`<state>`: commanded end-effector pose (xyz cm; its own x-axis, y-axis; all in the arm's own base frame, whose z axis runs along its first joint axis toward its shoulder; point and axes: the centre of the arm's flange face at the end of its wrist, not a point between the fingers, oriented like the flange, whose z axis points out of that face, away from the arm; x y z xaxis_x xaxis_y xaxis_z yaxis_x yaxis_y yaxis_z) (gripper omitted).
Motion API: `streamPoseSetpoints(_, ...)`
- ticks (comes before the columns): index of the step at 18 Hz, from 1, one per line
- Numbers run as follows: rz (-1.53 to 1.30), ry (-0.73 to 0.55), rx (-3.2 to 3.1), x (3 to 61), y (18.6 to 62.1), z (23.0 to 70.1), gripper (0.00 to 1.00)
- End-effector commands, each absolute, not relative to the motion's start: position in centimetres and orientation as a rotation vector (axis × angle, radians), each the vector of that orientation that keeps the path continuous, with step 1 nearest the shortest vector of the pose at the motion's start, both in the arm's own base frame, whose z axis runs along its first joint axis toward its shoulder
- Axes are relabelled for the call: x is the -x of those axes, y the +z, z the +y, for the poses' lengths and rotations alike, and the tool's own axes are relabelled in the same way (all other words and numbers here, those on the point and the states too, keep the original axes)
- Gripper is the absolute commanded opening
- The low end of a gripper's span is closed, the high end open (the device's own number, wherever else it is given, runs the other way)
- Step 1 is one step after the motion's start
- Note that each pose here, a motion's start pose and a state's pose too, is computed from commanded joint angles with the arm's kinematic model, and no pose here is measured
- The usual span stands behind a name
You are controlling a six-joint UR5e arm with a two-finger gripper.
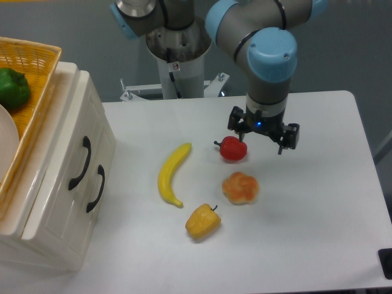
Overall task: Slide open the top white drawer
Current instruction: 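Lift the gripper up from above the red apple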
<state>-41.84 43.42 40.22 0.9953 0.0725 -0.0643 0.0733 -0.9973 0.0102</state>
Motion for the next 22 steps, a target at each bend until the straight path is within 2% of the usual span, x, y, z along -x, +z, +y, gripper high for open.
streamPoseSetpoints(7, 0.118, -0.076, -3.117, 41.1, 40.0, 43.8, 1.00)
streamPoseSetpoints(11, 0.302, -0.046, -3.095, 40.1, 38.3, 44.2, 1.00)
streamPoseSetpoints(22, 0.334, 0.005, -3.068, 38.6, 36.4, 44.4, 1.00)
